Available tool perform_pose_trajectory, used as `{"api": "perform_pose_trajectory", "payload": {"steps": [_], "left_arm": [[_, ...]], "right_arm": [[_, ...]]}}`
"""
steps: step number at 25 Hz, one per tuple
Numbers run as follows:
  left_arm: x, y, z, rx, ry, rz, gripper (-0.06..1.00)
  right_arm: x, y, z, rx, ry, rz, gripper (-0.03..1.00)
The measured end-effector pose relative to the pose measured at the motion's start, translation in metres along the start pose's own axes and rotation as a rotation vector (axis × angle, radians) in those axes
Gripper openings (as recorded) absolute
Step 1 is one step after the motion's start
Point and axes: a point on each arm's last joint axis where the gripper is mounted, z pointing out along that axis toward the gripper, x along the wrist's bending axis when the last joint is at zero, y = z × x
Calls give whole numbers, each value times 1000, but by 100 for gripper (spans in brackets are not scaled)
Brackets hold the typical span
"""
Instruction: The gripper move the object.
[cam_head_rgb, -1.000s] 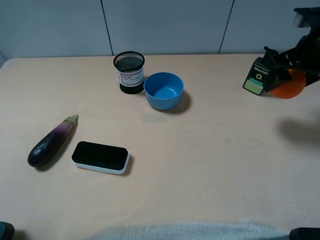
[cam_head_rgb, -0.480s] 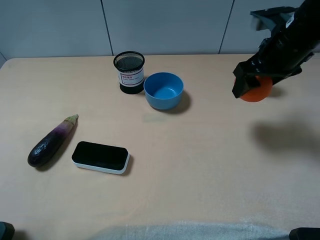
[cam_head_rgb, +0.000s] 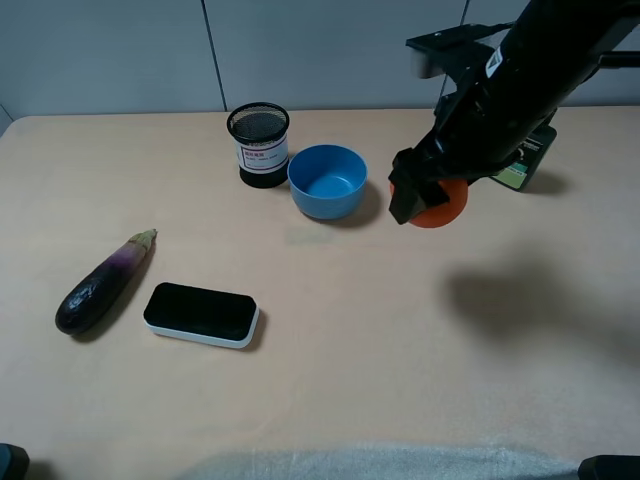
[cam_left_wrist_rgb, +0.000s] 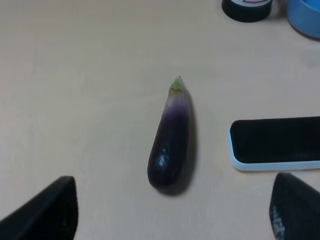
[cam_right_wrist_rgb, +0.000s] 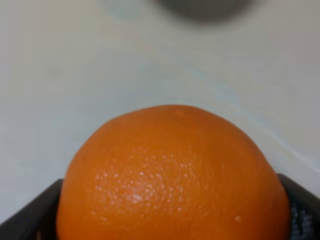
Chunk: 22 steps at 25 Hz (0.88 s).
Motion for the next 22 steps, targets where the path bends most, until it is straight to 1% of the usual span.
{"api": "perform_pose_trajectory", "payload": {"steps": [10,15,22], "left_arm": [[0,0,0,0,0,0,77],[0,0,0,0,0,0,77],[0,0,0,0,0,0,77]], "right_arm": [[74,-8,33,81,79,-211,56],[111,-17,44,93,117,-307,56],[149,-33,57,120,163,-396,56]]}}
